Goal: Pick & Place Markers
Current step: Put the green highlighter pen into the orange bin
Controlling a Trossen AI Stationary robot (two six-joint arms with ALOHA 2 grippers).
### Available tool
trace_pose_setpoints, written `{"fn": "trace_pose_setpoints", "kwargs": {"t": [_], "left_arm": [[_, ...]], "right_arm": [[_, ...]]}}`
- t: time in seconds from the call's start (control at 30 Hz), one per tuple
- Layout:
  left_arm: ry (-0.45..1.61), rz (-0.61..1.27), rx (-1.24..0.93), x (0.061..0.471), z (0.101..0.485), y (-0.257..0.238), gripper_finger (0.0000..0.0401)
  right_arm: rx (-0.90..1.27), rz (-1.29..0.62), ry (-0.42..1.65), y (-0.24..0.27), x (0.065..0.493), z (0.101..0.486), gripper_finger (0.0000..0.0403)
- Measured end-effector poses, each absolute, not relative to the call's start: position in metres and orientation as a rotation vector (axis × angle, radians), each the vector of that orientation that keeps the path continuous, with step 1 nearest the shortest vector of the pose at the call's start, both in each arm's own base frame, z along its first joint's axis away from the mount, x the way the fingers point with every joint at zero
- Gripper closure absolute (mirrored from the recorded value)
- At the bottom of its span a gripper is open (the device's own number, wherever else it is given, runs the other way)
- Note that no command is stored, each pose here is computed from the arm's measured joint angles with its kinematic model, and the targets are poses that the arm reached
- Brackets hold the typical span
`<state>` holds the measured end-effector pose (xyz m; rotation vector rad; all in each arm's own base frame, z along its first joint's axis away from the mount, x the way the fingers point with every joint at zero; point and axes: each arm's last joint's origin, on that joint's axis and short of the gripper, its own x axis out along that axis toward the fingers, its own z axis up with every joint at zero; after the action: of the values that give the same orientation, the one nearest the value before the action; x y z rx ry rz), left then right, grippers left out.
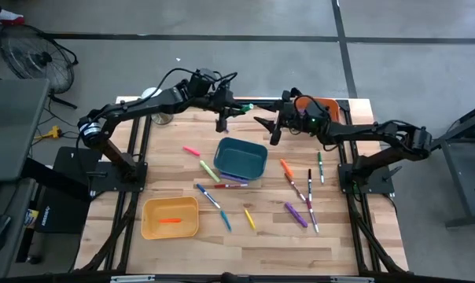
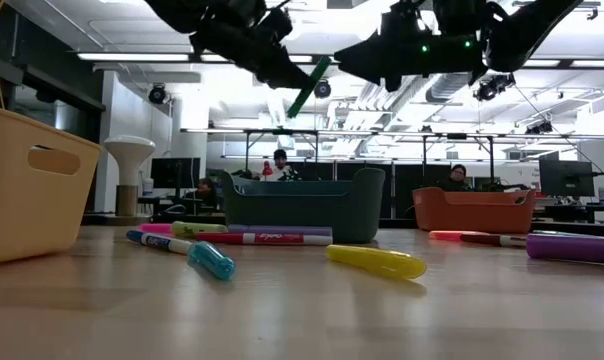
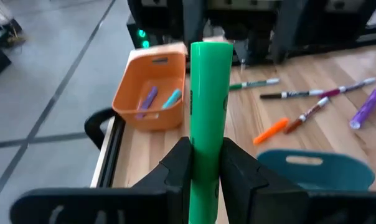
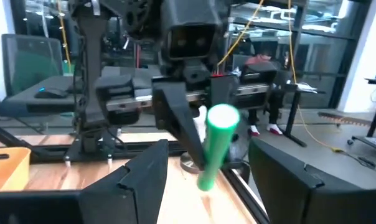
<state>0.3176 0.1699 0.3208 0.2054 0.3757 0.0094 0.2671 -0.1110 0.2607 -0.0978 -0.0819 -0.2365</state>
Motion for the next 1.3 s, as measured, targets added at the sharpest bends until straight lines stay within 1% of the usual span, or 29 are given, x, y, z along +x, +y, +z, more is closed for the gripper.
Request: {"fn": "trace_pose_setpoints", "kwargs": {"t": [0.37, 0.57, 0.8, 0.87, 0.97, 1.23, 1.3], "left_arm": [[0.350, 0.017, 0.194, 0.319, 0.323, 0.170, 0.0349], [0.346, 0.017, 0.196, 0.319, 0.324, 0.170, 0.0349], [0.352, -0.001, 0.196, 0.321, 0.320, 0.170, 0.0349], [0.353, -0.001, 0.198, 0.321, 0.320, 0.170, 0.0349], [0.352, -0.001, 0.200, 0.321, 0.320, 0.170, 0.0349], [0.355, 0.011, 0.205, 0.321, 0.320, 0.171, 0.0349], [0.353, 0.009, 0.206, 0.321, 0.320, 0.171, 0.0350]], "right_arm": [[-0.129, -0.236, -0.138, -0.110, 0.270, 0.265, 0.0192], [-0.128, -0.230, -0.107, -0.122, 0.293, 0.260, 0.0192], [-0.147, -0.240, -0.104, -0.129, 0.309, 0.261, 0.0197], [-0.148, -0.241, -0.103, -0.130, 0.309, 0.262, 0.0206], [-0.149, -0.253, -0.085, -0.134, 0.308, 0.260, 0.0232], [-0.127, -0.272, -0.070, -0.143, 0.304, 0.258, 0.0340], [-0.127, -0.271, -0.074, -0.143, 0.304, 0.258, 0.0347]]}}
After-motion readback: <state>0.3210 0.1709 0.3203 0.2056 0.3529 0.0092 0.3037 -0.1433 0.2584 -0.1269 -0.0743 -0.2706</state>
